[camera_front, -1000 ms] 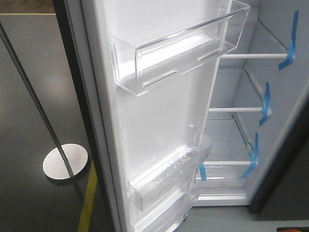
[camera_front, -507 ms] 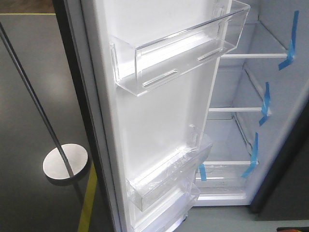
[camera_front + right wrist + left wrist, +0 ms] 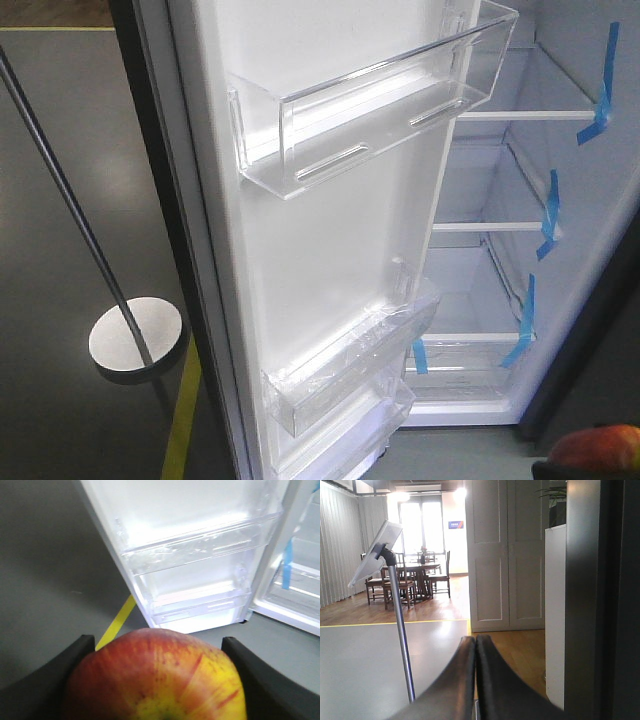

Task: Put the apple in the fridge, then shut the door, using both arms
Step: 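Move the right gripper with the apple over the upper clear door shelf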

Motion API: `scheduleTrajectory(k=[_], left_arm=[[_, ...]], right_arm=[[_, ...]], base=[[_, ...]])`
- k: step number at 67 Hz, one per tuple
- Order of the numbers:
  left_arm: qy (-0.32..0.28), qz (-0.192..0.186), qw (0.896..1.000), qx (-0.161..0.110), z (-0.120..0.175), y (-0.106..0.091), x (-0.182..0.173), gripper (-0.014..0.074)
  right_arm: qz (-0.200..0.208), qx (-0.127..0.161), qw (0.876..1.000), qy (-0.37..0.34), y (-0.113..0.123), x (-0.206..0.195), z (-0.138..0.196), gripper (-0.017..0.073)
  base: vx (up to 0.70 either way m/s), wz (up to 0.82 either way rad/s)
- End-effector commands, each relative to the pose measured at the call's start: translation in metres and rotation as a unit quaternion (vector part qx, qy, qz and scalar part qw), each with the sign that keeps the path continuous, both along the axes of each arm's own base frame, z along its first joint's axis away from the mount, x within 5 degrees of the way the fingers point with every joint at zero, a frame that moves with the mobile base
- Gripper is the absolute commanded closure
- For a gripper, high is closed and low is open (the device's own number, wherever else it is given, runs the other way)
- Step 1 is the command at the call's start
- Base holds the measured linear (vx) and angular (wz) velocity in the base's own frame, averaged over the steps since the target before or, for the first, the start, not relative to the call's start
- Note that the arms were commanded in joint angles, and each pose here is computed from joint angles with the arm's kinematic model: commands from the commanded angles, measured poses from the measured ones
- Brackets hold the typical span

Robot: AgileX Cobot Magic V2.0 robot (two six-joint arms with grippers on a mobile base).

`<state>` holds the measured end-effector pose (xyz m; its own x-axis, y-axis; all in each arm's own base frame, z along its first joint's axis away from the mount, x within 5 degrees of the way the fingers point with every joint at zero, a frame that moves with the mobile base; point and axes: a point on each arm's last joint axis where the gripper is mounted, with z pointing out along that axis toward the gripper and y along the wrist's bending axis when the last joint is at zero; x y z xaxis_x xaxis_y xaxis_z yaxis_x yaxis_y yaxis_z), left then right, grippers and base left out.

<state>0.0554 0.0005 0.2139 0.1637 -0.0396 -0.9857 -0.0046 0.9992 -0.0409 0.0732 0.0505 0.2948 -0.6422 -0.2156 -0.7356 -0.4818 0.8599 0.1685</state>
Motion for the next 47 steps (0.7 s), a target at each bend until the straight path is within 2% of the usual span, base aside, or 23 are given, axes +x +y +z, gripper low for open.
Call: scheduleTrajectory(k=[1,11,35,47], left_arm=[[-0.039,-0.001,0.999,-0.004,0.004,0.0,-0.002,0.06],[-0.039,-0.001,0.999,-0.004,0.004,0.0,-0.002,0.06],[-0.039,-0.001,0.999,-0.004,0.004,0.0,-0.002,0.06],[-0.039,-0.001,0.999,-0.004,0.004,0.0,-0.002,0.06]], right_arm=[[-0.025,-0.002,0.998,-0.056,0.001,0.017,0.027,0.0169],[-0.033,-0.025,0.996,-0.077,0.006,0.04,0.056,0.0169],[-0.041,-0.044,0.988,-0.143,0.033,0.114,0.152,0.0169],[-0.044,-0.028,0.984,-0.173,0.048,0.148,0.2,0.0169]], base=[[0.0,0.0],[0.0,0.0],[0.0,0.0],[0.0,0.0]])
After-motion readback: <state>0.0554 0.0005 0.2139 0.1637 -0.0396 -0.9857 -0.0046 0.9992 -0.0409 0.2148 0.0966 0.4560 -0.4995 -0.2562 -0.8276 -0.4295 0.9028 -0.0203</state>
